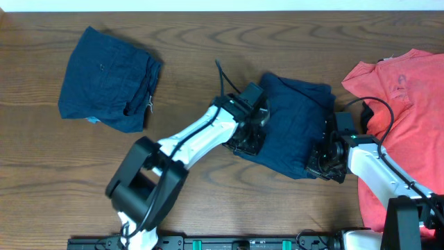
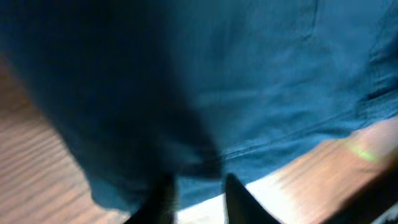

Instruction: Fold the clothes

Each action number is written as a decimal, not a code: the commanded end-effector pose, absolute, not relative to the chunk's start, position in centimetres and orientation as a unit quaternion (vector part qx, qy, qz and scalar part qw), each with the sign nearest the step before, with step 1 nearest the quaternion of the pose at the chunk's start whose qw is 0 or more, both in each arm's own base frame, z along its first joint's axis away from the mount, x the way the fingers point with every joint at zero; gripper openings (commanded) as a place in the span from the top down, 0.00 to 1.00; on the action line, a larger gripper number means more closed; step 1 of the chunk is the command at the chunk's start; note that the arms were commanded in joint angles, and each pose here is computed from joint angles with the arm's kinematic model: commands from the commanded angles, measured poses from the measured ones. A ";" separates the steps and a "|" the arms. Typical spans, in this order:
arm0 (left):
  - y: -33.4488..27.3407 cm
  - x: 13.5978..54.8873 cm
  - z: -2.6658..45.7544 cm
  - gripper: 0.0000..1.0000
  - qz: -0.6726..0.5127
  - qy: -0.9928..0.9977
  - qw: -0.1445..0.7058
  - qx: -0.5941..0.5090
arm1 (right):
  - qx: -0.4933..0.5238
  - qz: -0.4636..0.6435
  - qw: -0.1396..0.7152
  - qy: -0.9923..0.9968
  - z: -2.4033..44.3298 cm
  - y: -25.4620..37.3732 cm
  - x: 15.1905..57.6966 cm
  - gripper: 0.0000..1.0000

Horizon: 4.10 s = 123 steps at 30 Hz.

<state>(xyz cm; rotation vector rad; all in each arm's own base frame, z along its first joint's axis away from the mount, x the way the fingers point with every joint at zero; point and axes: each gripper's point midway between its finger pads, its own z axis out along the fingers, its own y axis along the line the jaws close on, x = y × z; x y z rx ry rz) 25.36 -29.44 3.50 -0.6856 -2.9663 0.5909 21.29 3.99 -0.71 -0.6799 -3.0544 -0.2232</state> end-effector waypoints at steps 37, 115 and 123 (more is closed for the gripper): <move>-23.9 29.9 10.7 0.72 0.271 -0.945 -0.040 -0.179 | -0.146 -0.060 -0.152 -0.976 0.6 0.7 35.3 0.94; -20.3 29.1 6.1 0.11 0.249 -0.965 0.086 0.007 | -0.097 -0.102 -0.030 -0.990 -4.6 5.7 31.7 0.99; -21.9 28.4 2.3 0.02 0.315 -0.940 0.092 0.096 | -0.099 -0.102 -0.029 -0.989 -4.6 5.6 31.6 0.99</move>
